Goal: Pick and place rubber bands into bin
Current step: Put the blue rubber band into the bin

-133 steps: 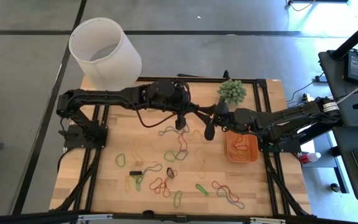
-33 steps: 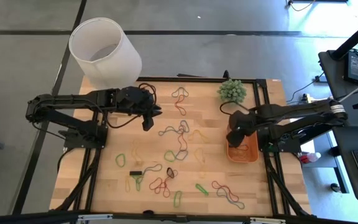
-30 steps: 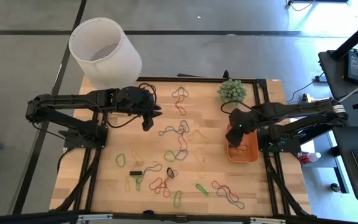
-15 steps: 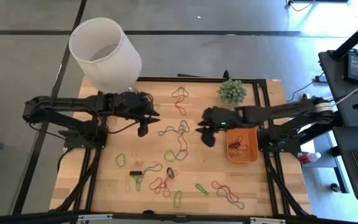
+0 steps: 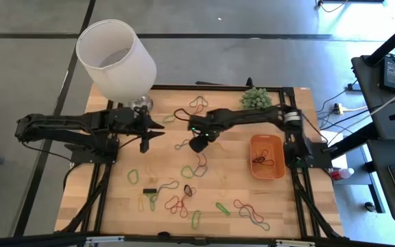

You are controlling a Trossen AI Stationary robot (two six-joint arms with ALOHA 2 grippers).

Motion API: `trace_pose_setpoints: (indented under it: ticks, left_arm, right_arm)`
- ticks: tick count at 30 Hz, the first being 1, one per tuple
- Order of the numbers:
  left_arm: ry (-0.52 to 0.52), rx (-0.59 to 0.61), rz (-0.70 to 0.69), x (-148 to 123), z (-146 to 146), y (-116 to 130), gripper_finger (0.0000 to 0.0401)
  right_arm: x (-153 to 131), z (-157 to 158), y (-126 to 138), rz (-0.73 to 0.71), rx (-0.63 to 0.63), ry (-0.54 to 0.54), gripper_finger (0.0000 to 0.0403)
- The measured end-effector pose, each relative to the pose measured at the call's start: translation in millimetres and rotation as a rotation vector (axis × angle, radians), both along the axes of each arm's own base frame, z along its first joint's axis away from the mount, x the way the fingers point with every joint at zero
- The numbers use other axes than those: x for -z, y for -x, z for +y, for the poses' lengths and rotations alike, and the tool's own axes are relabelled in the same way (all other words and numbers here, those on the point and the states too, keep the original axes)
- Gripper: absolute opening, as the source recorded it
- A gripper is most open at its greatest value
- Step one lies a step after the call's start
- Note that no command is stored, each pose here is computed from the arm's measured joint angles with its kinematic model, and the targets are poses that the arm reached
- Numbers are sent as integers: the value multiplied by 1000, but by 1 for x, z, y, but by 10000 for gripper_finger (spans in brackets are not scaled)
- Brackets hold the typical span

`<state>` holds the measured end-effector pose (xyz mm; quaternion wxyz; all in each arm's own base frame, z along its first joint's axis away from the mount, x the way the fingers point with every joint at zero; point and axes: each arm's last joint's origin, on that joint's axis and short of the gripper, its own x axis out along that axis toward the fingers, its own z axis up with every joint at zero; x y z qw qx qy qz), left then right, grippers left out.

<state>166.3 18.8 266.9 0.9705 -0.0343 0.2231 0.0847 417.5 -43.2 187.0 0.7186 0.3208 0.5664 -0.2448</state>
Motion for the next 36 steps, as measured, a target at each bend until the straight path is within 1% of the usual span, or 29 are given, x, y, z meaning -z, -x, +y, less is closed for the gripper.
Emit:
trace_pose_setpoints:
  ticks: [4,7,11,16,19,28,31,36]
  left_arm:
    - [-32,-26,-3,2,0,5,102]
    - [-31,-46,-4,2,1,6,102]
    - [-27,-40,-4,2,1,6,102]
    - [-27,-18,0,2,0,6,102]
    - [-29,-17,1,2,0,6,102]
    - [-30,-16,1,2,0,6,102]
    - [-20,-18,-1,2,0,6,102]
    - [-5,-24,3,3,0,6,102]
  right_arm:
    - [13,-11,-17,14,29,-6,149]
    - [19,-15,-23,19,83,-18,136]
    - [28,-16,-22,60,129,-31,108]
    - [31,-15,-22,60,135,-33,75]
    - [32,-15,-21,78,153,-37,57]
    - [32,-14,-21,79,155,-35,7]
    - [33,-15,-19,102,160,-23,5]
    - [34,-16,-12,168,174,43,36]
